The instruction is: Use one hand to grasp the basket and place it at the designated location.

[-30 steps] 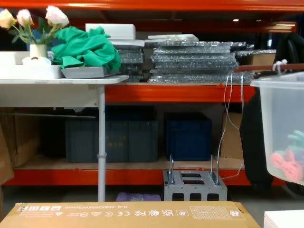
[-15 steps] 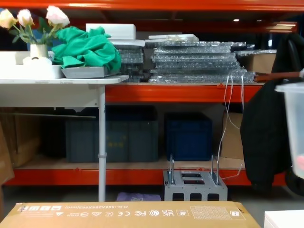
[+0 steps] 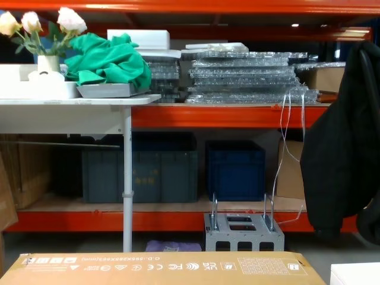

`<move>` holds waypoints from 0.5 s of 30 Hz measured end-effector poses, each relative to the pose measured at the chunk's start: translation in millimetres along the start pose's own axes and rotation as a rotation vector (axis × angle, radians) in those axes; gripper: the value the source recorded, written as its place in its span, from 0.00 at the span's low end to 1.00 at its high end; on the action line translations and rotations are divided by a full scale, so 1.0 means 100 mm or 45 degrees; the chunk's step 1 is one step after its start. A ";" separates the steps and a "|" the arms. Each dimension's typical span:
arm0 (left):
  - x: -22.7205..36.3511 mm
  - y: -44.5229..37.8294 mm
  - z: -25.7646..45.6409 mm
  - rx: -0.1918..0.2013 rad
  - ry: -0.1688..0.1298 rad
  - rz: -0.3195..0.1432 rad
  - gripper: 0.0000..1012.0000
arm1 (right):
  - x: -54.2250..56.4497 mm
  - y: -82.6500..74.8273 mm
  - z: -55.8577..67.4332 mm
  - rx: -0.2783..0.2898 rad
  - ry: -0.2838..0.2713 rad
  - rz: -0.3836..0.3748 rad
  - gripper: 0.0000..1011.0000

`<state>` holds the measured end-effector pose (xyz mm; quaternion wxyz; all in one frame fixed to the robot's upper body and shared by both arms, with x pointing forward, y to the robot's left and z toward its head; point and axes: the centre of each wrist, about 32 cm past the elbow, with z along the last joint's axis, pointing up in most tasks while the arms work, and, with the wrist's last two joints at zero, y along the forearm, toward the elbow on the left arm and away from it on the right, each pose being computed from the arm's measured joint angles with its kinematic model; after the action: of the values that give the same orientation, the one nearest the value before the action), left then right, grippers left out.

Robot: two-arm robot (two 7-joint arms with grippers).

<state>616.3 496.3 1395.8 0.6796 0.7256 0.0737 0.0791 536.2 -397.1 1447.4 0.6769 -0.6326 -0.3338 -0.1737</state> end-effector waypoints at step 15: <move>0.000 0.000 0.000 0.000 0.000 0.000 0.00 | -0.23 0.09 -0.06 -0.093 0.184 0.094 0.24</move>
<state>616.3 496.3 1395.8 0.6796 0.7256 0.0736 0.0791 526.9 -405.6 1425.8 0.6816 -0.6546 -0.2541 -0.2058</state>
